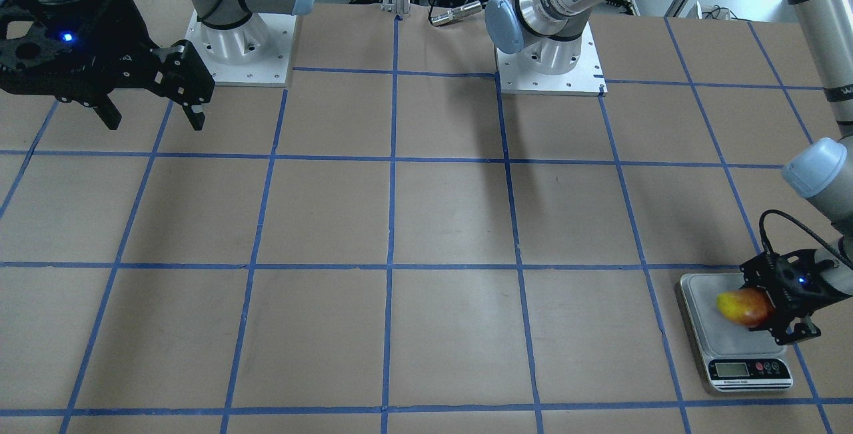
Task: Weigh mango
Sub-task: 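Carry the mango with the left gripper over the silver scale, then lower the mango onto the scale platform and open the left gripper, then raise the left gripper up away from the mango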
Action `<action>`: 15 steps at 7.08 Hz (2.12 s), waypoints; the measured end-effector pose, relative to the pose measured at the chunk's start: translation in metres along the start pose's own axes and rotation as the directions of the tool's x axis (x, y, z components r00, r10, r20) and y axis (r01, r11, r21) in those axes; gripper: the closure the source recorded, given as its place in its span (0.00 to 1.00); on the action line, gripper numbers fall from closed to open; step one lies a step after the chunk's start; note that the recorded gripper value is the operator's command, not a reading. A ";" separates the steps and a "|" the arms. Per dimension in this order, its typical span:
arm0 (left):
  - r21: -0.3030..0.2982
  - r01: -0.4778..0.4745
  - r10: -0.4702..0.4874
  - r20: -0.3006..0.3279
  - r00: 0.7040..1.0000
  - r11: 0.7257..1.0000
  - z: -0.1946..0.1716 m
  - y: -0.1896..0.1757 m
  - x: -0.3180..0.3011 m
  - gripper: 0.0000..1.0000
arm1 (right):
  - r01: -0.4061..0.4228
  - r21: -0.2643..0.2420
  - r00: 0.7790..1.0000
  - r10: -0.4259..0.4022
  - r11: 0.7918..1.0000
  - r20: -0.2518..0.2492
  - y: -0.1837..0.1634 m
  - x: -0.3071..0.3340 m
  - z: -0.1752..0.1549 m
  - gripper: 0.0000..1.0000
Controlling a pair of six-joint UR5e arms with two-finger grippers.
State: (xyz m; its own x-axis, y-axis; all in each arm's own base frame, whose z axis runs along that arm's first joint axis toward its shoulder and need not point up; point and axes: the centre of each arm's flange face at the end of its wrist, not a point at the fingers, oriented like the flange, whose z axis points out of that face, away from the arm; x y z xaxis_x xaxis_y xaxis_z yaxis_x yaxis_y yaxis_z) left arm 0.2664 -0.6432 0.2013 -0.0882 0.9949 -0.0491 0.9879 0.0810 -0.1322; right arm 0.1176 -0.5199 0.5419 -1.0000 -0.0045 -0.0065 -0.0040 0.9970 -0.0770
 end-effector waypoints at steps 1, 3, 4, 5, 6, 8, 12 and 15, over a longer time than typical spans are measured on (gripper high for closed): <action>0.001 0.004 -0.004 0.000 1.000 1.000 0.001 0.000 0.000 0.12 | 0.000 0.000 1.000 0.000 1.000 0.000 0.000 0.000 0.000 0.00; 0.019 0.031 -0.031 -0.001 1.000 0.999 0.002 -0.002 0.000 0.00 | 0.000 -0.001 1.000 0.000 1.000 0.000 0.000 0.000 0.000 0.00; 0.026 0.046 -0.046 -0.001 0.999 0.999 0.003 -0.003 0.000 0.00 | 0.000 -0.001 1.000 0.000 1.000 0.000 0.000 0.000 0.000 0.00; 0.027 0.052 -0.052 0.001 0.999 0.998 0.001 -0.003 0.000 0.00 | 0.000 -0.001 1.000 0.000 1.000 0.000 0.000 0.000 0.001 0.00; 0.021 0.052 -0.052 0.009 0.999 0.998 -0.005 -0.004 -0.001 0.00 | 0.000 -0.001 1.000 0.000 1.000 0.000 0.000 0.000 0.000 0.00; -0.001 0.047 -0.047 0.037 0.998 0.999 -0.030 -0.008 -0.001 0.00 | 0.000 0.000 1.000 0.000 1.000 0.000 0.000 0.000 0.000 0.00; -0.076 0.108 -0.107 0.022 0.994 0.991 -0.133 -0.054 0.026 0.00 | 0.000 0.000 1.000 0.000 1.000 0.001 0.000 0.000 0.000 0.00; -0.064 0.346 -0.348 -0.029 0.937 0.936 -0.238 -0.113 0.095 0.00 | 0.000 -0.001 1.000 0.000 1.000 0.001 0.000 0.000 0.000 0.00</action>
State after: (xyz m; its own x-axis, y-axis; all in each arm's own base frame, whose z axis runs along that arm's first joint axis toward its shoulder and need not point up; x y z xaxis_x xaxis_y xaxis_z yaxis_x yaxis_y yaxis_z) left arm 0.1764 -0.5437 0.4473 -0.4226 0.9059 0.0291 0.9026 0.4235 -0.0776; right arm 0.1178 -0.5202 0.5416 -1.0000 -0.0048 -0.0074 -0.0042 0.9971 -0.0764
